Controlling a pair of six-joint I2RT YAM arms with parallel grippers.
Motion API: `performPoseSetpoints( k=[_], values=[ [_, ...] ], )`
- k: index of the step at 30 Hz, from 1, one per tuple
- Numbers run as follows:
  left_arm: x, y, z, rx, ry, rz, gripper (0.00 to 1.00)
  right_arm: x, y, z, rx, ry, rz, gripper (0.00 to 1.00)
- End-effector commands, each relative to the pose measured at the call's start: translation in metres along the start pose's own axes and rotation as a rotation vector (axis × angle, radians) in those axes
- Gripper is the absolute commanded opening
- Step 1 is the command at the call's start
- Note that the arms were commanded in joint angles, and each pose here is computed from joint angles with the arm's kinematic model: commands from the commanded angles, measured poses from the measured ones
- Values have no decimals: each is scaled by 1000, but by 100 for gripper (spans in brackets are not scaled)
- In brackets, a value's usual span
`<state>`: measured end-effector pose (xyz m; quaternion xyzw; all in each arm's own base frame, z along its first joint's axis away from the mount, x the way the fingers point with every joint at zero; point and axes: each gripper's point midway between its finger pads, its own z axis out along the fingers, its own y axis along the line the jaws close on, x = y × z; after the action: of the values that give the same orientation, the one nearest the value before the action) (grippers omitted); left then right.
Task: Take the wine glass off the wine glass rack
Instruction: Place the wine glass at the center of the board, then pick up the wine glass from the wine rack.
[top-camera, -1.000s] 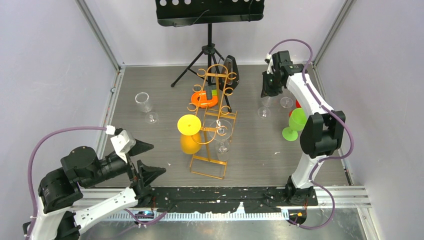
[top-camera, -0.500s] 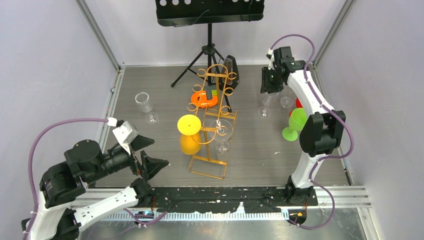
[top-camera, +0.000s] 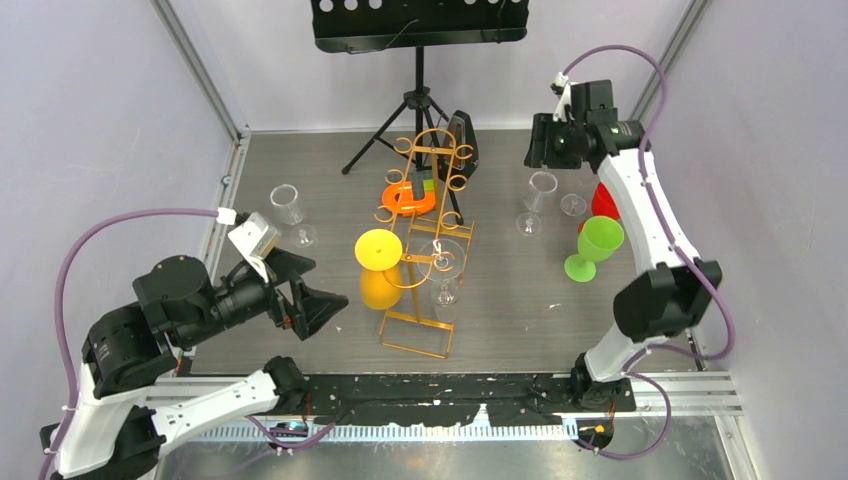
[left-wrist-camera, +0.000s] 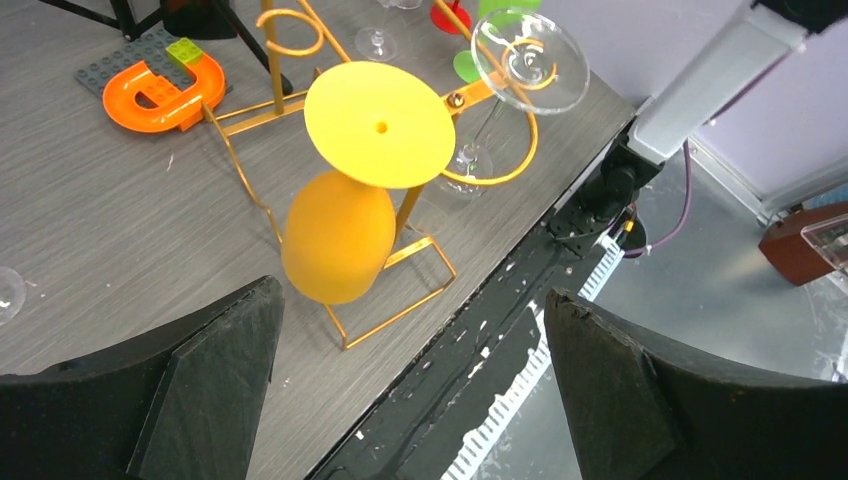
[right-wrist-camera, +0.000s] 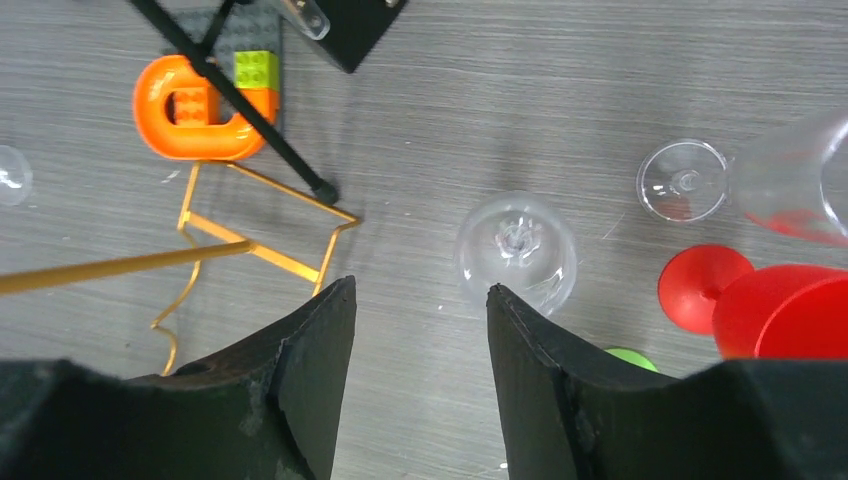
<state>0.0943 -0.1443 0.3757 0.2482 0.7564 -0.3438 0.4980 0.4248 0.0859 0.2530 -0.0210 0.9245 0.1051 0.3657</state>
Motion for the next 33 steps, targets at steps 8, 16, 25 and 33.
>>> performPoseSetpoints(
  k=[8,16,25,33],
  values=[
    [-53,-13,23,-18,-69,-97,100,-3,33,-106,-152,-272,4,59],
    [-64,-7,44,-41,-24,-204,100,12,45,-155,-211,-376,-13,60],
    [-64,6,66,3,32,-340,96,32,69,-179,-322,-409,-24,61],
    [-47,19,85,54,109,-479,86,44,68,-192,-304,-444,-61,63]
  ],
)
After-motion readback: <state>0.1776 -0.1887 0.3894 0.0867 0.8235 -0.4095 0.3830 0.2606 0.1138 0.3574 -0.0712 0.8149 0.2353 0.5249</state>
